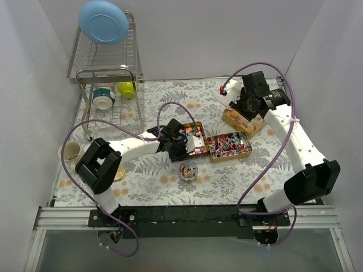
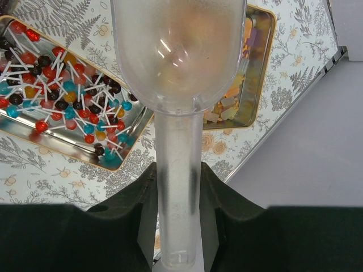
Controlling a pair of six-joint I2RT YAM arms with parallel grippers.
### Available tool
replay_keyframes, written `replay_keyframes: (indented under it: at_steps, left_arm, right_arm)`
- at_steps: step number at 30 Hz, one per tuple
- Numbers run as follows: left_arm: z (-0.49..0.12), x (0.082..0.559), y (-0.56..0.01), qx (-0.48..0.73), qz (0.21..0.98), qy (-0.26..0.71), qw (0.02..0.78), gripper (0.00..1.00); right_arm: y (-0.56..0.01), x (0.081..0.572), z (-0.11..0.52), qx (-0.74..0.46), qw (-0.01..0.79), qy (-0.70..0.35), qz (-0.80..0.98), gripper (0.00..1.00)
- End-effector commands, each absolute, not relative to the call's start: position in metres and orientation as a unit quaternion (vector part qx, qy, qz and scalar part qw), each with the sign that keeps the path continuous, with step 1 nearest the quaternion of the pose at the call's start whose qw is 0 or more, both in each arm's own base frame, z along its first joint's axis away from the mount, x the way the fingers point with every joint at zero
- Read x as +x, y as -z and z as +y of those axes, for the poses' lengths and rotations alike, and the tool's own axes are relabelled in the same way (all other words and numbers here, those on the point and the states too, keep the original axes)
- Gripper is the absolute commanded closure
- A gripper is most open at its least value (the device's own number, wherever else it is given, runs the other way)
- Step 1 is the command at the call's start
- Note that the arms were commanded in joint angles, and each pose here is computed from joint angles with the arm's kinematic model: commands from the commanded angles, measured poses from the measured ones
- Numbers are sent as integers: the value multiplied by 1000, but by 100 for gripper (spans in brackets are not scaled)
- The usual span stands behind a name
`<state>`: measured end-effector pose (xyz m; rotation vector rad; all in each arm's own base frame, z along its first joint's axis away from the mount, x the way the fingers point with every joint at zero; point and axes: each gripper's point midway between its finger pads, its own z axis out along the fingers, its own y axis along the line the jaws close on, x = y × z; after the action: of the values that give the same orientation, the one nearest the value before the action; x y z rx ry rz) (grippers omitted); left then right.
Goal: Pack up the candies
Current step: Move the storage box to the center of the board, then adjust the spatula.
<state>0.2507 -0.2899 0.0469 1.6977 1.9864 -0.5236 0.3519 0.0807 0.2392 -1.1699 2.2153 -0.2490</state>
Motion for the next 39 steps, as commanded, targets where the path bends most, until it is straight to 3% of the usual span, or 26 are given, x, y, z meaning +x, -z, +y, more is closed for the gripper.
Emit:
replay_keyframes:
  at_steps: [1, 4, 11, 16, 25, 39]
  left_arm:
    - [-302, 269, -76, 616, 713, 179, 284, 81]
    - [-290, 266, -109, 591, 725, 189, 300, 59]
    - [-270, 266, -180, 429, 792, 257, 350, 38]
    - [-266, 260, -210, 323, 818, 356, 316, 37]
    - [-233, 267, -239, 141, 775, 549, 278, 38]
    - [-230, 265, -227, 113, 779, 558, 264, 42]
  right_arm:
    - [-260, 355, 90, -451, 336, 77, 823, 99]
    - [-255, 345, 101, -489, 322, 42, 810, 99]
    - [-239, 318, 130, -592, 312, -13, 743, 99]
    - [-229, 301, 160, -659, 306, 6, 687, 99]
    - [-224, 283, 206, -720, 297, 24, 627, 99]
    - [-232, 269, 259, -737, 310, 9, 600, 99]
